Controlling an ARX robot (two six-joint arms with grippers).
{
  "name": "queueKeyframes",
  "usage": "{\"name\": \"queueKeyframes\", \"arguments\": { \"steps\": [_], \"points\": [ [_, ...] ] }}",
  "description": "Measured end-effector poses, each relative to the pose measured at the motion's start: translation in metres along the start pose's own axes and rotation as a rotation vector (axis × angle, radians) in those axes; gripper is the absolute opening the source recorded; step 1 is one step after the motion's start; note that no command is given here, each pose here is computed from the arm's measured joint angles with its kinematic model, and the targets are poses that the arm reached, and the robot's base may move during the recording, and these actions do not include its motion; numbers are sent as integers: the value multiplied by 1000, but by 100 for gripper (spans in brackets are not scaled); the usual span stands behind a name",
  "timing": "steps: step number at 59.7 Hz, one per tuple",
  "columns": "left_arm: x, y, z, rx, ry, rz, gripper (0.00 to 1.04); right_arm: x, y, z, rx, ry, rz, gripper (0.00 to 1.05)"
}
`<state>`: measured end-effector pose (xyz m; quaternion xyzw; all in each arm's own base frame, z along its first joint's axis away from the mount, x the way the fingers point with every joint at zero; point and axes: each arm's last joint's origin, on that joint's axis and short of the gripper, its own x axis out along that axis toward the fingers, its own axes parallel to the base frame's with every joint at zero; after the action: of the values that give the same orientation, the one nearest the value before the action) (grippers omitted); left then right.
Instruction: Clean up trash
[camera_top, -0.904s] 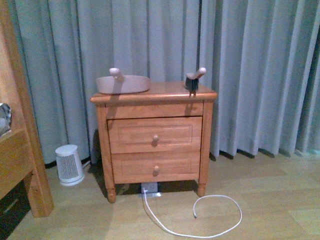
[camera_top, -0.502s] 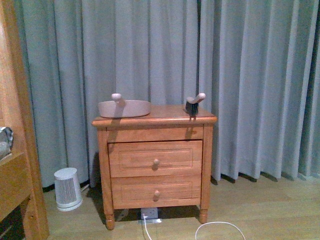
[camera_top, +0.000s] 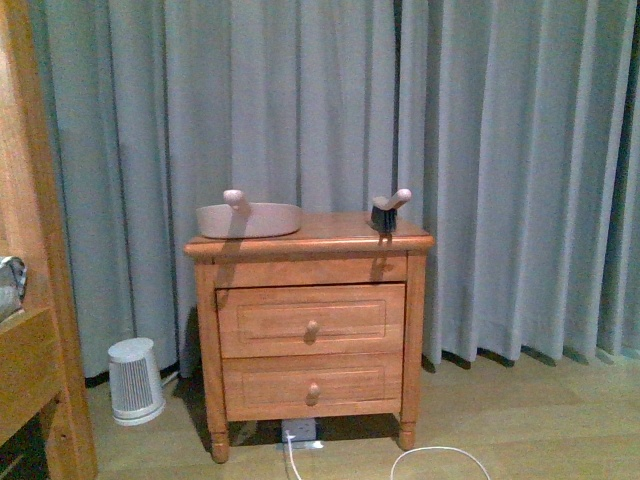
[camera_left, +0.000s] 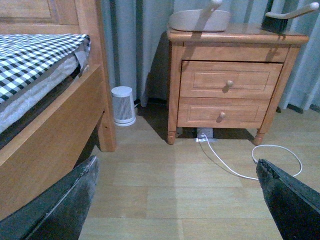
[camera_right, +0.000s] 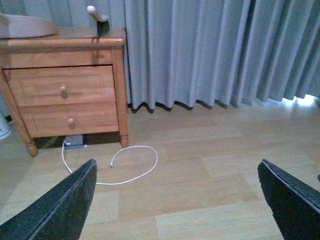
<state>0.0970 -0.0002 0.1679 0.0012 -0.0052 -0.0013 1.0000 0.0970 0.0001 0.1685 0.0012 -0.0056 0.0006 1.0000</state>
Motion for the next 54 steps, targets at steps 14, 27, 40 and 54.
{"name": "queueKeyframes", "arguments": {
  "steps": [14,27,40,54],
  "points": [
    [0,0,0,0,0,0,97,0,0,0,0,0,0,97],
    [0,0,0,0,0,0,97,0,0,0,0,0,0,97],
    [0,0,0,0,0,0,97,0,0,0,0,0,0,97],
    [0,0,0,0,0,0,97,0,0,0,0,0,0,97]
  ]
}}
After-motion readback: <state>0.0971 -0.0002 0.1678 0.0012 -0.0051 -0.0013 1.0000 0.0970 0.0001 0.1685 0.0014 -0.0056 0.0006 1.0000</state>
